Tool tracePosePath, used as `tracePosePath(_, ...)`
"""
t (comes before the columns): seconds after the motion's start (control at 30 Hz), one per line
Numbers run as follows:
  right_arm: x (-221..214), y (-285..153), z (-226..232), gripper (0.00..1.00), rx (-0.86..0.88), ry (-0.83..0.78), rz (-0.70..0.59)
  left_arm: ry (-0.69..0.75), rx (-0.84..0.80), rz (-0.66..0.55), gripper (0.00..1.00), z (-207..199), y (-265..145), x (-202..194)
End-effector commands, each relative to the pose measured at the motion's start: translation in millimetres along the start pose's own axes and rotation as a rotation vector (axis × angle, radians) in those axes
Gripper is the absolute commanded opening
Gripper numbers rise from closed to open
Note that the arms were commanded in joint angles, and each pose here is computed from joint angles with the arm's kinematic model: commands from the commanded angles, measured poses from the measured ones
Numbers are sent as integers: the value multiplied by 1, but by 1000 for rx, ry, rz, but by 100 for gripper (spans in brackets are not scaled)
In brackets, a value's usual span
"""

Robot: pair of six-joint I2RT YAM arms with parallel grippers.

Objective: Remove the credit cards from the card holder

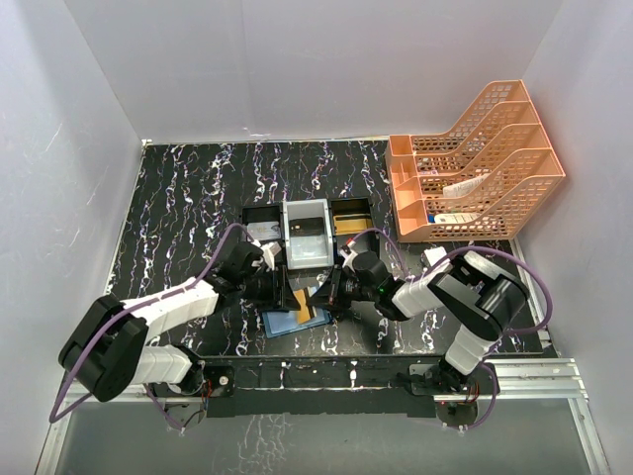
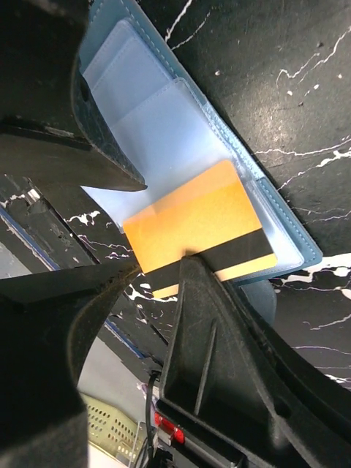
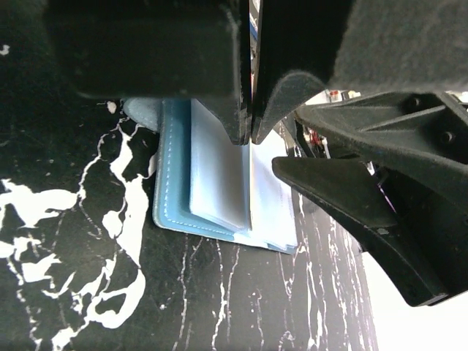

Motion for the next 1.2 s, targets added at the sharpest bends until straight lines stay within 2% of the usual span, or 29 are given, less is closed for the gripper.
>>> tracePosePath(0.0,5,7,12,1,53,-22,-14,40,-27,3,42,-12,0,3)
tracePosePath(0.07,4,8,12,2,52,-20,-11,44,58,-7,37,3,0,4)
tracePosePath(0.13,5,8,11,3,48,-17,-16,37,183,-18,28,25,-2,5)
tracePosePath(0.27,3,8,13,7,61,-28,-7,29,224,20,19,38,5,-1)
tracePosePath(0.47,7,8,23,21,97,-60,-5,23,291,28,16,51,6,-2)
tracePosePath(0.63,10,13,26,23,79,-100,22,23,290,29,15,51,5,-3)
tracePosePath(0.77,9,14,29,16,94,-108,29,23,287,33,15,50,5,-4)
tracePosePath(0.9,6,13,30,1,101,-112,38,23,288,27,15,49,4,-3)
tracePosePath(1.17,17,2,25,0,25,-153,-31,33,259,-35,17,39,-6,6)
Point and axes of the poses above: each gripper's point midway between its finger pads, its own y axis out along the fingers, its own z axis along the line the jaws close on, x = y × z, the point moved 1 cm from there along -y, back along the fingers, and after that the axes turned 9 degrees about -y, right-handed, at the moved point
